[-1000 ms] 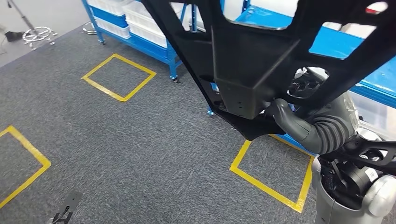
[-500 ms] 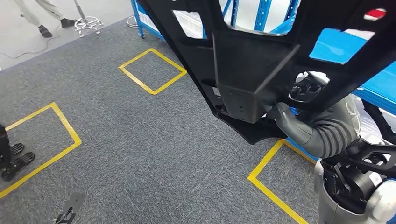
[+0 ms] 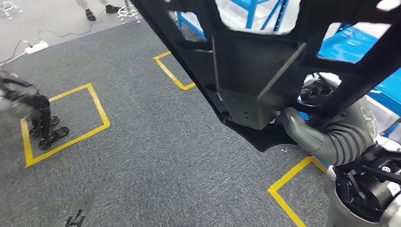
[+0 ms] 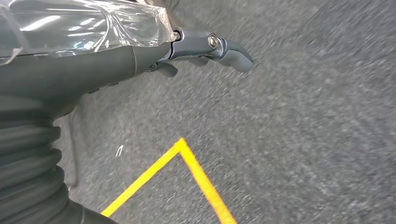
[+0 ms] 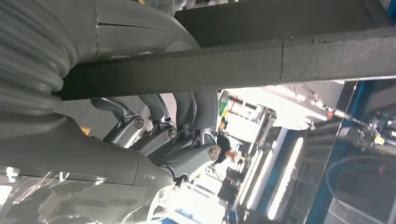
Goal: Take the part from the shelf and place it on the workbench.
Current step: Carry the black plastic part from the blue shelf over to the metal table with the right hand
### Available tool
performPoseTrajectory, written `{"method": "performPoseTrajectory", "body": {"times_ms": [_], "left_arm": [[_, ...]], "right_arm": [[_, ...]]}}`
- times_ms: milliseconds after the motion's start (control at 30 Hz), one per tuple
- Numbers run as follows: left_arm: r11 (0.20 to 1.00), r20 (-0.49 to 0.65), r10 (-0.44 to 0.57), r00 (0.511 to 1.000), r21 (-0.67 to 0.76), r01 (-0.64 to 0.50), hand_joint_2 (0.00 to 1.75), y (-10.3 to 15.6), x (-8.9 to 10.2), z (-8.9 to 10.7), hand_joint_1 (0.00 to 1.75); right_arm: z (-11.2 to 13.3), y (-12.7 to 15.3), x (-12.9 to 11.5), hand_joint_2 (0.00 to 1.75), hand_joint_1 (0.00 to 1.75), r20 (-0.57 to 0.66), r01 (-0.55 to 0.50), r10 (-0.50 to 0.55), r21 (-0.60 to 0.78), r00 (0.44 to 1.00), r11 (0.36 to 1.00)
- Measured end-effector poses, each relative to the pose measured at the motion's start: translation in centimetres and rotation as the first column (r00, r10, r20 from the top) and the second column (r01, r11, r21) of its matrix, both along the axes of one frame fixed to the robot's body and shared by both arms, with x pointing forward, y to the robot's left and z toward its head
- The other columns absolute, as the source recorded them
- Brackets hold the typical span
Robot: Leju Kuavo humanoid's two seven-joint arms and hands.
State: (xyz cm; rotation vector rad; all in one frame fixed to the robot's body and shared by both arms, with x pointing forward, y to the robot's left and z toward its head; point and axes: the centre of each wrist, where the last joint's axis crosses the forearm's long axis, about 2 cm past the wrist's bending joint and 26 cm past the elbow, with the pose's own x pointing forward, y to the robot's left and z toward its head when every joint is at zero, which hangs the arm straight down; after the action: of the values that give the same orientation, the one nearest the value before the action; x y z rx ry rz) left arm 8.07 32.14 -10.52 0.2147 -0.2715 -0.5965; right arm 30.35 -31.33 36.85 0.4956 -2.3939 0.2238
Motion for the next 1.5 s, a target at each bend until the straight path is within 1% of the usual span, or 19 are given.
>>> {"method": "performPoseTrajectory", "body": {"times_ms": [433,533,767,967,1500], "left_arm": [[1.0,-0.07,0.011,0.998,-0.018,-0.012,1.75,-1.2,-0.2,-0.1,0.0],[1.0,-0.084,0.01,0.996,-0.022,-0.012,1.75,-1.4,-0.7,-0.2,0.0],[0.999,-0.068,0.007,0.998,-0.032,-0.009,1.75,-2.0,-0.6,-0.2,0.0],[0.999,-0.03,-0.009,1.0,-0.039,0.008,1.75,-2.1,-0.2,-0.1,0.0],[0.999,-0.049,-0.018,0.999,-0.034,0.017,1.75,-2.0,-0.3,-0.1,0.0]], "right_arm": [[0.3,-0.9,-0.9,1.75,1.75,-0.014,0.028,-0.028,-0.027,1.0,0.999],[0.6,-1.0,-1.1,1.75,1.75,-0.016,0.029,-0.029,-0.031,0.999,0.999],[1.0,-1.1,-1.5,1.75,1.75,-0.013,0.033,-0.033,-0.033,0.999,0.999],[1.3,-1.2,-1.7,1.75,1.75,-0.004,0.039,-0.039,-0.035,0.999,0.999],[0.9,-1.8,-2.2,1.75,1.75,-0.012,0.062,-0.062,-0.032,0.998,0.998]]}}
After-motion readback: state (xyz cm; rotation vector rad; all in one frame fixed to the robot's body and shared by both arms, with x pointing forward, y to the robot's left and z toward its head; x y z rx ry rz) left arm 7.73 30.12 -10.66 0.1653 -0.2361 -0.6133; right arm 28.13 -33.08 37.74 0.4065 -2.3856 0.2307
